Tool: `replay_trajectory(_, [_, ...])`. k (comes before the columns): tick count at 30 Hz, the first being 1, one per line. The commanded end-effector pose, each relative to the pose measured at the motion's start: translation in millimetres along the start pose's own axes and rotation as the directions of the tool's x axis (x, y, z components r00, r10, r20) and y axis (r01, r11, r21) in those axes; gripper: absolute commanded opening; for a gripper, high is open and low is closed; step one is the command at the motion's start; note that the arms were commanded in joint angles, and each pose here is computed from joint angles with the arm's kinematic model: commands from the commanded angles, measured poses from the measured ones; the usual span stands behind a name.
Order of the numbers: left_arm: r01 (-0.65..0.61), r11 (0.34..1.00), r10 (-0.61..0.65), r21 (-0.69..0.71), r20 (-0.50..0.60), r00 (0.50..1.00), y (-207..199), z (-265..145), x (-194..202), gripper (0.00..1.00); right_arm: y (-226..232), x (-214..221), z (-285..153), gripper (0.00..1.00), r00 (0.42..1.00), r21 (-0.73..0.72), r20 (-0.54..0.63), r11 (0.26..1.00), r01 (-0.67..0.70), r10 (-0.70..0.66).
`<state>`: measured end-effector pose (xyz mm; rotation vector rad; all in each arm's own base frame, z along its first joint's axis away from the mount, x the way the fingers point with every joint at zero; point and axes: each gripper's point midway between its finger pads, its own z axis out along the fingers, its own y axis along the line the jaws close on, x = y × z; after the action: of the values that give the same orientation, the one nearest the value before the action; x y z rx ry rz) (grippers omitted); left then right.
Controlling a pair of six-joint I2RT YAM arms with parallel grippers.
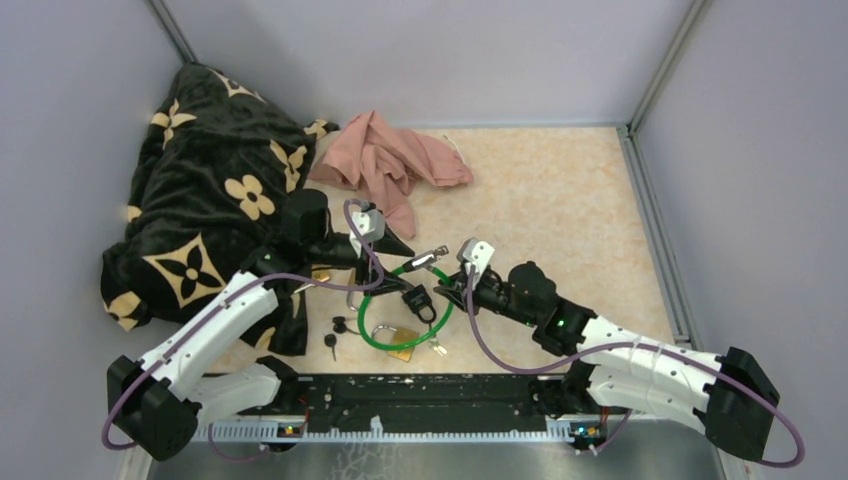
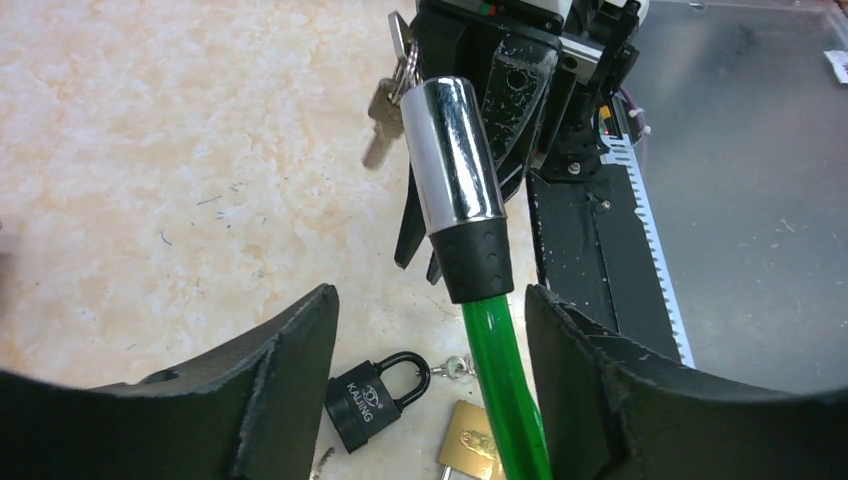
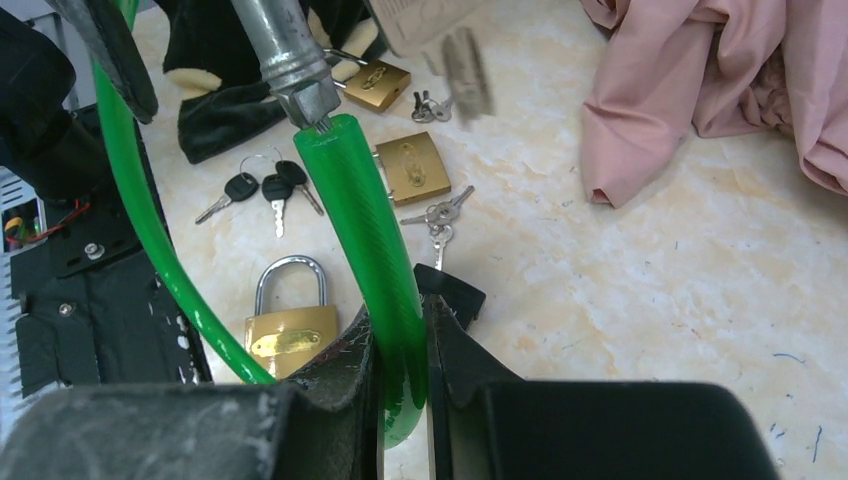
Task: Lock with the key
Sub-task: Lock the lock.
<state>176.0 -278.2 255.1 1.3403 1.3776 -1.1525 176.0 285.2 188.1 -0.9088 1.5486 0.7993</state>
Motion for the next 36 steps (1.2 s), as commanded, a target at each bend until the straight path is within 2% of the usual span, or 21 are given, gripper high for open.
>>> replay_trajectory(1, [-0.050,0.999,0.049,0.010,0.057,0.997,-3.3,-0.9,-17.6,0.78,11.9,-45.9,2.1,0.00,0.985,-0.045,0.172,0.999,-0.017,0.025])
replay_trajectory(7, [0.037,0.999,-0.033,-0.037,0.105,0.994,4.4,-1.5,-32.2,0.93,11.4,-45.3,3.8,0.00,0.985,-0.043,0.169,0.999,-0.021,0.028])
replay_trajectory(10, [0.142,0.989,-0.133,-0.050,0.148,0.980,8.6,-3.1,-43.9,0.96,10.5,-42.8,5.0,0.00,0.986,-0.038,0.161,0.999,-0.026,0.032])
replay_trajectory(14, [0.263,0.965,-0.261,-0.002,0.130,0.957,1.1,-0.3,-33.4,0.93,9.1,-44.6,6.4,0.00,0.986,-0.031,0.166,0.999,-0.029,0.034])
replay_trajectory(16, [0.295,0.956,-0.291,-0.010,0.124,0.949,1.9,0.8,-28.9,0.85,7.6,-46.2,6.8,0.00,0.985,-0.023,0.168,0.999,-0.032,0.035])
replay_trajectory(21, [0.281,0.959,-0.274,-0.029,0.146,0.951,4.2,-1.1,-36.8,0.66,2.2,-47.7,7.2,0.00,0.985,0.009,0.164,0.999,-0.046,0.044])
replay_trajectory(25, [0.318,0.948,-0.313,-0.013,0.140,0.939,2.0,0.1,-35.4,0.41,1.7,-49.4,10.0,0.00,0.985,0.010,0.164,0.998,-0.055,0.052])
replay_trajectory(29, [0.339,0.941,-0.334,-0.024,0.121,0.935,3.4,4.5,-29.3,0.21,2.1,-58.0,16.1,0.00,0.985,0.006,0.158,0.998,-0.065,0.064])
replay_trajectory(31, [0.345,0.938,-0.340,-0.034,0.104,0.935,5.0,7.3,-25.6,0.03,-0.5,-61.6,18.6,0.00,0.984,0.019,0.161,0.997,-0.079,0.075])
replay_trajectory(32, [0.341,0.939,-0.336,-0.050,0.092,0.937,6.3,8.8,-22.4,0.00,-1.4,-65.9,18.7,0.00,0.982,0.024,0.170,0.996,-0.087,0.082])
replay_trajectory(36, [0.300,0.948,-0.302,-0.104,-0.008,0.953,4.4,17.4,1.2,0.00,-3.6,-88.9,18.1,0.00,0.972,0.033,0.217,0.994,-0.105,0.095])
